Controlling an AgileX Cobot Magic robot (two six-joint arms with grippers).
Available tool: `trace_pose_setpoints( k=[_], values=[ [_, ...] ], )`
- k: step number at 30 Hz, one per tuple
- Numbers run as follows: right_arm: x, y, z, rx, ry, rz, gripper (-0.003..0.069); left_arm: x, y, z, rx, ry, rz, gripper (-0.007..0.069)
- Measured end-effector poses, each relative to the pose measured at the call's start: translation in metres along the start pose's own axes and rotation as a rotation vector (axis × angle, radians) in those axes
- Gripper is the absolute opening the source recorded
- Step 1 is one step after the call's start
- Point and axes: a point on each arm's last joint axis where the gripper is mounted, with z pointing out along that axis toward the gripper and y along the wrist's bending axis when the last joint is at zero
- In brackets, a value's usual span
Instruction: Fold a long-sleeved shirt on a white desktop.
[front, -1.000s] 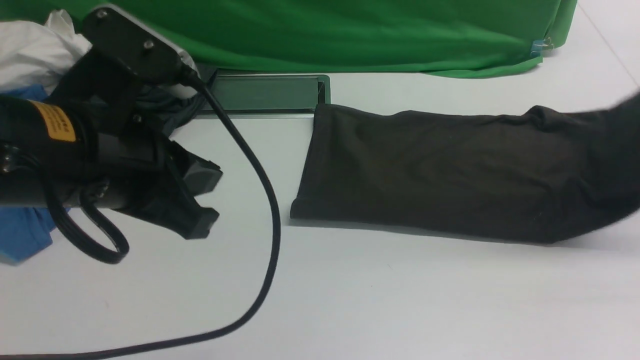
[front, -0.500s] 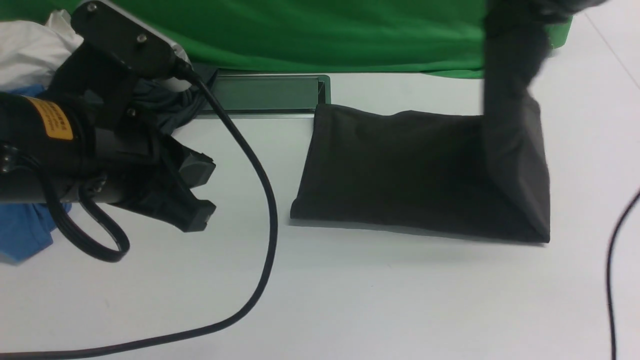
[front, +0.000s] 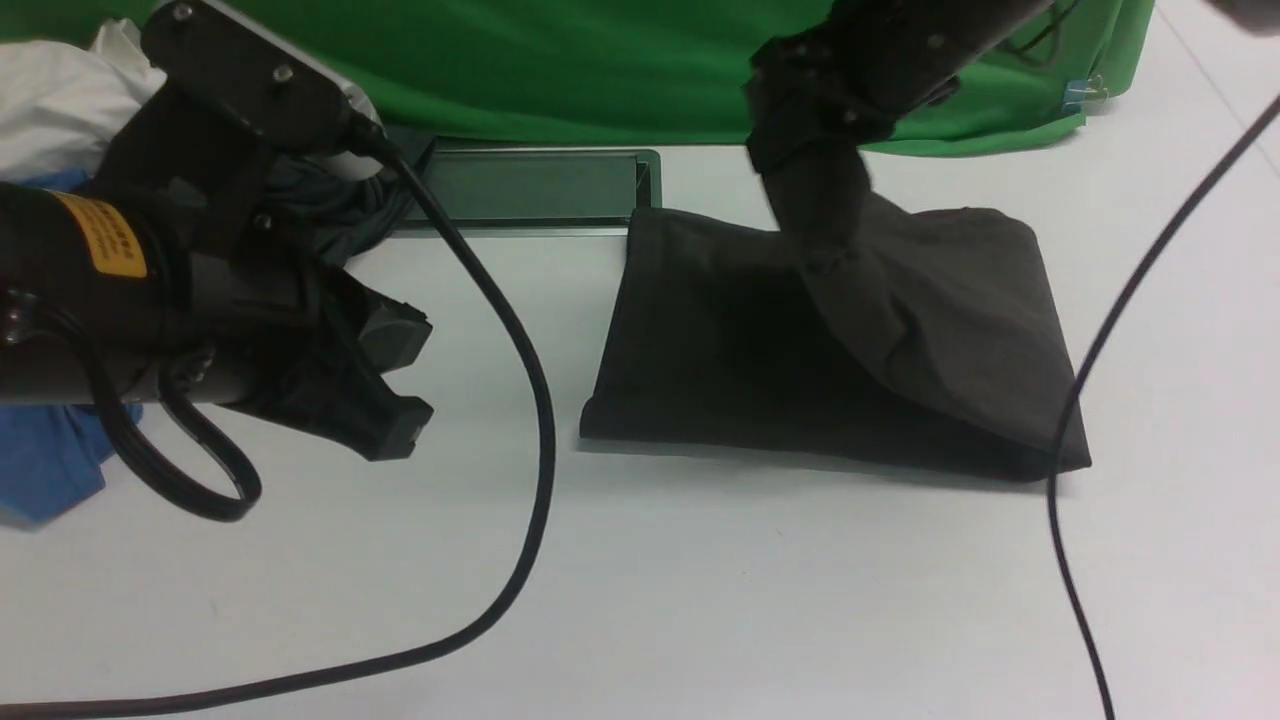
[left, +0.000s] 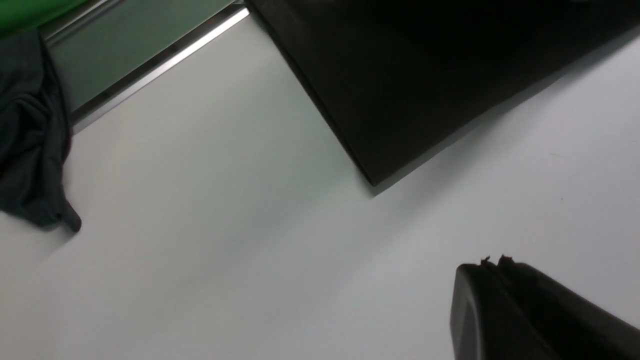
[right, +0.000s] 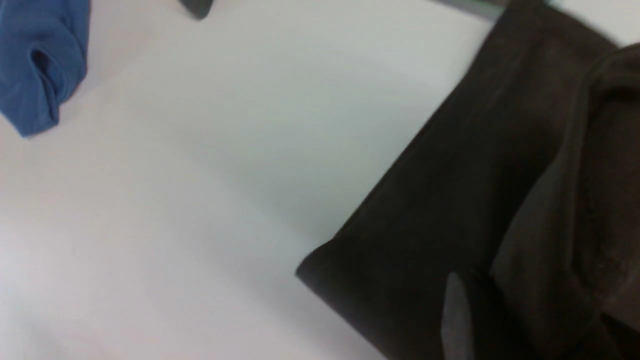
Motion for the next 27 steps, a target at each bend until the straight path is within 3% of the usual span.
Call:
trace_pose_setpoints(
  k=[5, 12, 14, 16, 18, 19, 20, 21, 22, 24, 25, 27],
  values=[
    [-0.001, 0.009, 0.009, -0.013, -0.007, 0.017, 0.0129, 0.000, 0.000, 0.000, 0.000, -0.001, 0.000, 0.0017],
    [-0.010, 0.026, -0.007, -0.069, -0.038, 0.059, 0.0534, 0.000, 0.000, 0.000, 0.000, -0.001, -0.001, 0.0017],
    [-0.011, 0.028, -0.021, -0.053, -0.060, 0.047, 0.0552, 0.000, 0.000, 0.000, 0.000, -0.001, -0.001, 0.0017],
    [-0.011, 0.028, -0.039, -0.001, -0.089, 0.022, 0.0507, 0.000, 0.000, 0.000, 0.000, 0.000, -0.001, 0.0017],
    [-0.003, 0.026, -0.070, 0.140, -0.114, -0.031, 0.0395, 0.000, 0.000, 0.000, 0.000, 0.000, -0.001, 0.0017],
    [-0.002, 0.024, -0.072, 0.155, -0.110, -0.031, 0.0384, 0.000, 0.000, 0.000, 0.000, -0.001, -0.001, 0.0017],
    [0.010, 0.019, -0.092, 0.281, -0.104, -0.053, 0.0272, -0.001, 0.000, 0.000, -0.003, -0.011, -0.002, 0.0017],
    [0.019, 0.014, -0.095, 0.330, -0.081, -0.048, 0.0224, -0.002, 0.000, 0.000, -0.003, -0.021, -0.005, 0.0017],
    [0.020, 0.013, -0.096, 0.340, -0.077, -0.045, 0.0212, -0.003, 0.000, 0.001, -0.004, -0.027, -0.007, 0.0017],
    [0.036, 0.000, -0.099, 0.423, -0.039, -0.037, 0.0118, -0.008, 0.000, 0.006, 0.009, -0.068, -0.036, 0.0017],
    [0.046, -0.014, -0.091, 0.455, -0.019, -0.024, 0.0066, -0.014, 0.000, 0.014, 0.025, -0.111, -0.060, 0.0017],
    [0.061, -0.038, -0.069, 0.479, 0.010, 0.006, 0.0029, -0.024, 0.000, 0.034, 0.054, -0.172, -0.076, 0.0017]
  ],
)
